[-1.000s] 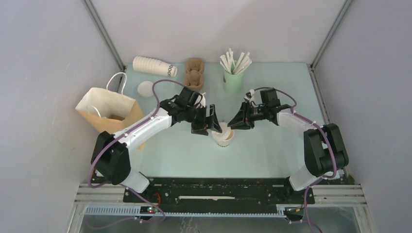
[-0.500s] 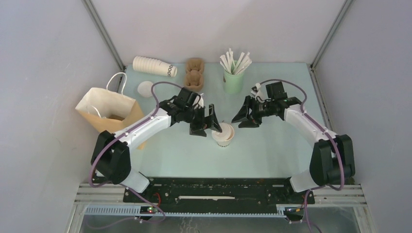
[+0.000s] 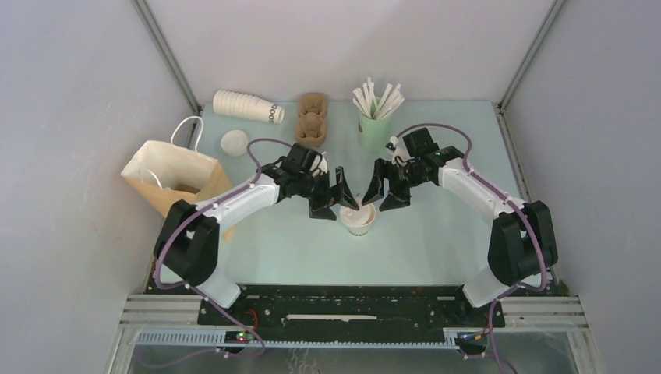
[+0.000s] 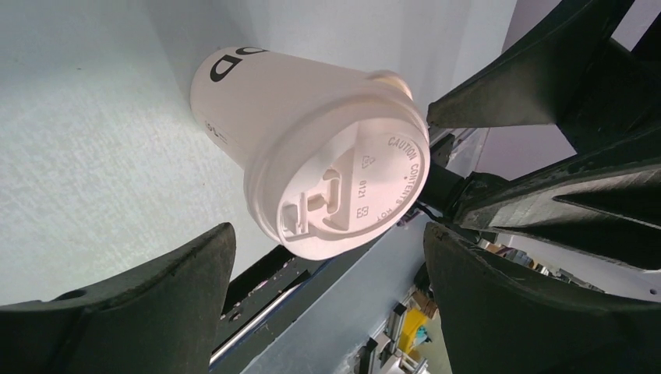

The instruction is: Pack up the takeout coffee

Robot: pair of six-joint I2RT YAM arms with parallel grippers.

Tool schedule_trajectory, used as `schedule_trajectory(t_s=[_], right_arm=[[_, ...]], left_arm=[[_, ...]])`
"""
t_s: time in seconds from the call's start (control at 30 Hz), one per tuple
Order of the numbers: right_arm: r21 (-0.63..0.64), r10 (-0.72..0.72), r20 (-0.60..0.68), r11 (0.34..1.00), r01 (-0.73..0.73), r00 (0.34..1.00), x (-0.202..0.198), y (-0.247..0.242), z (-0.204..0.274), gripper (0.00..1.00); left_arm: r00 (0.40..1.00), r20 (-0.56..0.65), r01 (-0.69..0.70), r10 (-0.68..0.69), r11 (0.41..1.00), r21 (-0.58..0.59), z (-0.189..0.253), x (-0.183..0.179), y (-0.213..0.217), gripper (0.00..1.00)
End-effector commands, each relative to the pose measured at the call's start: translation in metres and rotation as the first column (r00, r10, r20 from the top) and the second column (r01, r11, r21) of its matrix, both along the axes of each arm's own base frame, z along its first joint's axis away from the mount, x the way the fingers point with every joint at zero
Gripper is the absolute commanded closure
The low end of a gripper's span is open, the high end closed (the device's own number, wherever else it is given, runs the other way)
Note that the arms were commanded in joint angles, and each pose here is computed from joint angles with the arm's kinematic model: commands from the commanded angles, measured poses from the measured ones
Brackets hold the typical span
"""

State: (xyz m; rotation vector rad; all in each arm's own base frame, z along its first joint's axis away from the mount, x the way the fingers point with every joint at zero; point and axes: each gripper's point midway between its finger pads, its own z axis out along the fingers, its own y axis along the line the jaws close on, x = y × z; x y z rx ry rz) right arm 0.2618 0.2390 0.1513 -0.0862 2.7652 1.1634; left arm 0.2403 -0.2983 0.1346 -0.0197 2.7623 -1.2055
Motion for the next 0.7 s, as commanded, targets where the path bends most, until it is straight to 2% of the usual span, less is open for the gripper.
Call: schedule_trajectory(t_s=[0.0,0.27,0.67], right_arm=[[-0.047,0.020,0.026,0.999,-0.019,0.999,0.003,0.000,-0.001,0.23],[-0.065,0.034,0.021,0.997,-0.033,0.999,0.002,0.002,-0.010,0.30],[-0.049,0.032,0.026,0.998,-0.031,0.999,0.001,0.004,-0.010,0.44]], left_arm=[[1.000,-0.012,-0.001,0.001,0.999,-0.043,-0.003,0.003,-0.005,0.07],[1.000,-0.003,-0.002,0.002,0.998,-0.055,0.001,0.006,-0.008,0.09],[1.000,0.024,0.000,0.002,0.996,-0.085,0.018,0.013,-0.014,0.11]])
